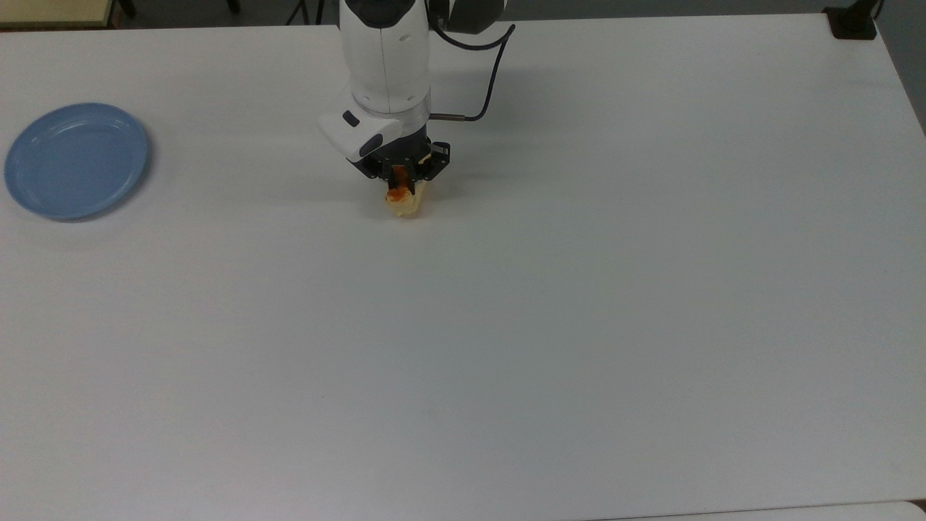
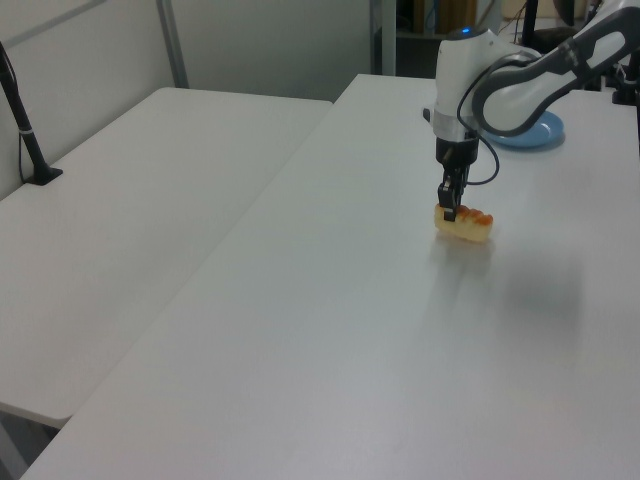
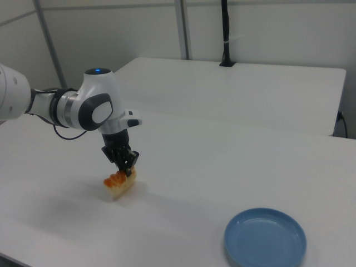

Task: Put the bread onto the plate
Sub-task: 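Close the gripper on the bread roll, then lift the bread roll and carry it over the blue plate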

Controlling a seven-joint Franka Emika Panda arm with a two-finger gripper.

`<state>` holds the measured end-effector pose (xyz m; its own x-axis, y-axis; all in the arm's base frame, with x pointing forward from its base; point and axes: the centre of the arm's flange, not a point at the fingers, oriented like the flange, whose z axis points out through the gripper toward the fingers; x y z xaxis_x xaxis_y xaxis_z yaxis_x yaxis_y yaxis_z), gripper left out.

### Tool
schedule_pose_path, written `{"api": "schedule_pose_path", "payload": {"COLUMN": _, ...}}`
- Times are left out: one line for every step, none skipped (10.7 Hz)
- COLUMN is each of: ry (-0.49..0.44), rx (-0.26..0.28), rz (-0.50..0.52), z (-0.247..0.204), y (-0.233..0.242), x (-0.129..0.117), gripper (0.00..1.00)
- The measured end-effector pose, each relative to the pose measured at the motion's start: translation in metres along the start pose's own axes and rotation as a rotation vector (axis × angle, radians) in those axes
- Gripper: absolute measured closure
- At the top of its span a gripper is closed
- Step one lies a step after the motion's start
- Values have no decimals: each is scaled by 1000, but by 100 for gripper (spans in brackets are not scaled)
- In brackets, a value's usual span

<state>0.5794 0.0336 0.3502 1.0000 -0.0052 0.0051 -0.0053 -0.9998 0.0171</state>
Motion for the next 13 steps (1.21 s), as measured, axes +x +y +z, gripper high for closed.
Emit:
{"api": "schedule_pose_path", "payload": {"ry": -4, "rx": 12, "rz": 9, "z": -2, "y": 0, "x": 1, "gripper": 85}}
{"api": "schedule_pose_path", "payload": {"ry": -7, "rx": 18, "rz": 14, "z": -1, "y": -1, "x": 0, "gripper": 86}}
{"api": "schedule_pose_path", "payload": {"ry": -7, "rx": 19, "rz": 15, "z": -2, "y": -1, "x": 1, "gripper": 86}}
{"api": "schedule_pose_path", "payload": {"ry": -23, "rx": 19, "rz": 18, "z": -10, "y": 3, "x": 3, "gripper": 86}}
{"api": "schedule_pose_path", "payload": {"ry": -48, "rx": 20, "rz": 13, "z": -30, "y": 17, "x": 9, "gripper": 86}}
{"api": "schedule_pose_path", "payload": {"ry": -59, "rx": 24, "rz": 3, "z": -62, "y": 47, "x": 17, "gripper": 86}}
{"api": "schedule_pose_path", "payload": {"ry": -48, "rx": 29, "rz": -7, "z": -99, "y": 88, "x": 21, "gripper": 86}}
{"api": "schedule_pose_path", "payload": {"ry": -21, "rx": 39, "rz": -17, "z": -130, "y": 133, "x": 21, "gripper": 87}}
{"api": "schedule_pose_path", "payload": {"ry": 9, "rx": 55, "rz": -30, "z": -150, "y": 173, "x": 17, "gripper": 89}}
{"api": "schedule_pose_path", "payload": {"ry": 28, "rx": 61, "rz": -56, "z": -158, "y": 209, "x": 10, "gripper": 89}}
{"api": "schedule_pose_path", "payload": {"ry": 31, "rx": 59, "rz": -93, "z": -156, "y": 239, "x": 2, "gripper": 89}}
{"api": "schedule_pose_path", "payload": {"ry": 24, "rx": 61, "rz": -132, "z": -150, "y": 265, "x": -6, "gripper": 89}}
{"api": "schedule_pose_path", "payload": {"ry": 12, "rx": 65, "rz": -157, "z": -140, "y": 289, "x": -14, "gripper": 89}}
